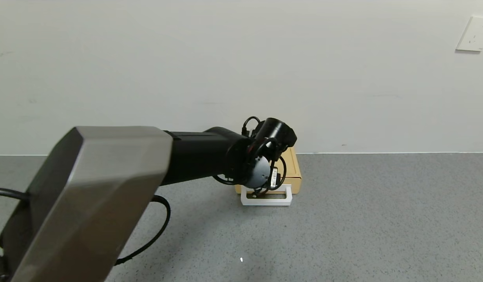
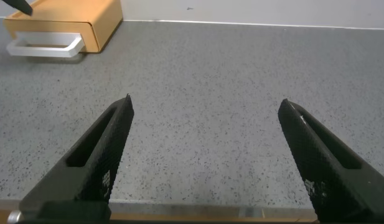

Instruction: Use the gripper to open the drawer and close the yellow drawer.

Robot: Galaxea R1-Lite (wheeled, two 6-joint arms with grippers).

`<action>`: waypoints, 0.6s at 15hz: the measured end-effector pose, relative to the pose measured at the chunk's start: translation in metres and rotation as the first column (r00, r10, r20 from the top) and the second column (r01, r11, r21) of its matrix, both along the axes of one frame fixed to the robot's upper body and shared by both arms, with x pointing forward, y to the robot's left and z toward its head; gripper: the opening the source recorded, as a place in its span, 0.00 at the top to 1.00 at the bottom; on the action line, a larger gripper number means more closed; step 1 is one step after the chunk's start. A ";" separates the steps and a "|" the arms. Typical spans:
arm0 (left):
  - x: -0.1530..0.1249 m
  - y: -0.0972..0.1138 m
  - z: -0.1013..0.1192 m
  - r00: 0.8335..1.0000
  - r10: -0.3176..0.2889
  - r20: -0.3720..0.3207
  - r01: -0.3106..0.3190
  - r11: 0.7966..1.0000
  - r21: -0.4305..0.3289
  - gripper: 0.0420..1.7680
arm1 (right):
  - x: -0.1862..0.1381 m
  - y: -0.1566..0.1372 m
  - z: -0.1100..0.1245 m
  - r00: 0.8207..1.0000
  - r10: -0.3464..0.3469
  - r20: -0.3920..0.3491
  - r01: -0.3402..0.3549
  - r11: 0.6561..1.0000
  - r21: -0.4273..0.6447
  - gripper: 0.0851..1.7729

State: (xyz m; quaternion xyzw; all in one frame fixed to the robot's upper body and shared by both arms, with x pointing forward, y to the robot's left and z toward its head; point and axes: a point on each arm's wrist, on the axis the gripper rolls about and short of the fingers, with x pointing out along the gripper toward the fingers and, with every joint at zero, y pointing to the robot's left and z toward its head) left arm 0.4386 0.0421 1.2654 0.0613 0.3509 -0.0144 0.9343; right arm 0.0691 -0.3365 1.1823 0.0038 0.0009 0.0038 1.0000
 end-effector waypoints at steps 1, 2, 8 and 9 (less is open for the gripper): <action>-0.003 0.006 0.012 1.000 -0.004 0.008 0.004 1.000 -0.003 0.03 | 0.000 0.000 0.000 1.000 0.000 0.000 0.000 1.000 0.000 0.04; -0.006 0.014 0.026 1.000 -0.009 0.020 0.009 1.000 -0.012 0.03 | 0.000 0.000 0.000 1.000 0.000 0.000 0.000 1.000 0.000 0.04; -0.022 0.092 0.098 0.984 -0.175 0.038 0.179 0.968 -0.178 0.03 | 0.000 0.000 0.000 1.000 0.001 0.000 -0.001 1.000 0.000 0.04; -0.025 0.108 0.107 0.979 -0.193 0.058 0.201 0.955 -0.217 0.03 | 0.000 0.000 0.000 1.000 0.001 0.000 -0.001 1.000 0.000 0.04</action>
